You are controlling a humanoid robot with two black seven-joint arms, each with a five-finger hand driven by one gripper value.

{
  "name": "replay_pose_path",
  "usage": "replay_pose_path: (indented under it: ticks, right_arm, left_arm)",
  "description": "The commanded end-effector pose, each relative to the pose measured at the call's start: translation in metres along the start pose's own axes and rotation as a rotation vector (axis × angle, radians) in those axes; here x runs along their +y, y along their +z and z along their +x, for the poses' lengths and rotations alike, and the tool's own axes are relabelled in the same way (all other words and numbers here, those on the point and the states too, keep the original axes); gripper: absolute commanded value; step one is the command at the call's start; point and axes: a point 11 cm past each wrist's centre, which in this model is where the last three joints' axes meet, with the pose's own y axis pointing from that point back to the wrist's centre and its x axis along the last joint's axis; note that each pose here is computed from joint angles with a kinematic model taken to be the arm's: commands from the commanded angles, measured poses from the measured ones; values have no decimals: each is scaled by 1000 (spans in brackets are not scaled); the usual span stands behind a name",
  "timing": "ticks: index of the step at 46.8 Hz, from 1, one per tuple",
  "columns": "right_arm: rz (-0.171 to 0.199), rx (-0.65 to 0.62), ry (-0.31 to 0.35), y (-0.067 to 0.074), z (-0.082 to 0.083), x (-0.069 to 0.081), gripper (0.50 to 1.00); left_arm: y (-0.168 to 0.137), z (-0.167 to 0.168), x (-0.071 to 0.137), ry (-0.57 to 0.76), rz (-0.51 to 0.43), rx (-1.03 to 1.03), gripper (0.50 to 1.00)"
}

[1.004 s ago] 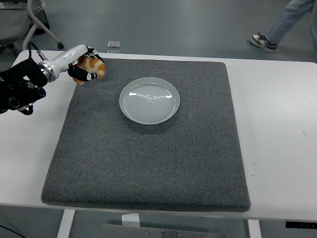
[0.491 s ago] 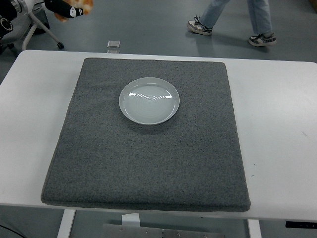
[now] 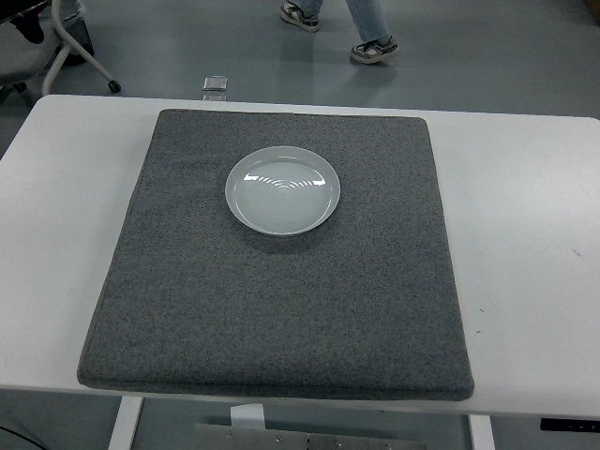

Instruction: Place the bread on the plate

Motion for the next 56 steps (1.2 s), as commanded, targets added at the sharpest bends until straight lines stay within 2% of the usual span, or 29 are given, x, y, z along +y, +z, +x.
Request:
replay_pose_path:
  ticks: [1,8,16,25,34,43,56]
  right_arm:
    - [0,0,0,0,0,0,930]
    - [0,0,0,0,0,0,930]
    - [0,0,0,0,0,0,930]
    - [0,-2,0,0,0,0,930]
    - [-2,0,0,1,0,0,930]
    - [0,0,0,0,0,0,930]
    - [-2,0,0,1,0,0,930]
  left_arm:
    - [13,-20,-2,-50,-41,19,500]
    - [32,-52,-6,-128,-97,27,500]
    - [33,-92,-13,-162,-118,17,500]
    - [16,-140,-8,-190,-95,39,500]
    - [-11,-185,11,-209,-58,10,500]
    - [-25,-226,18,-217,-26,36,500]
    - [-47,-250,12,-207,40,21,500]
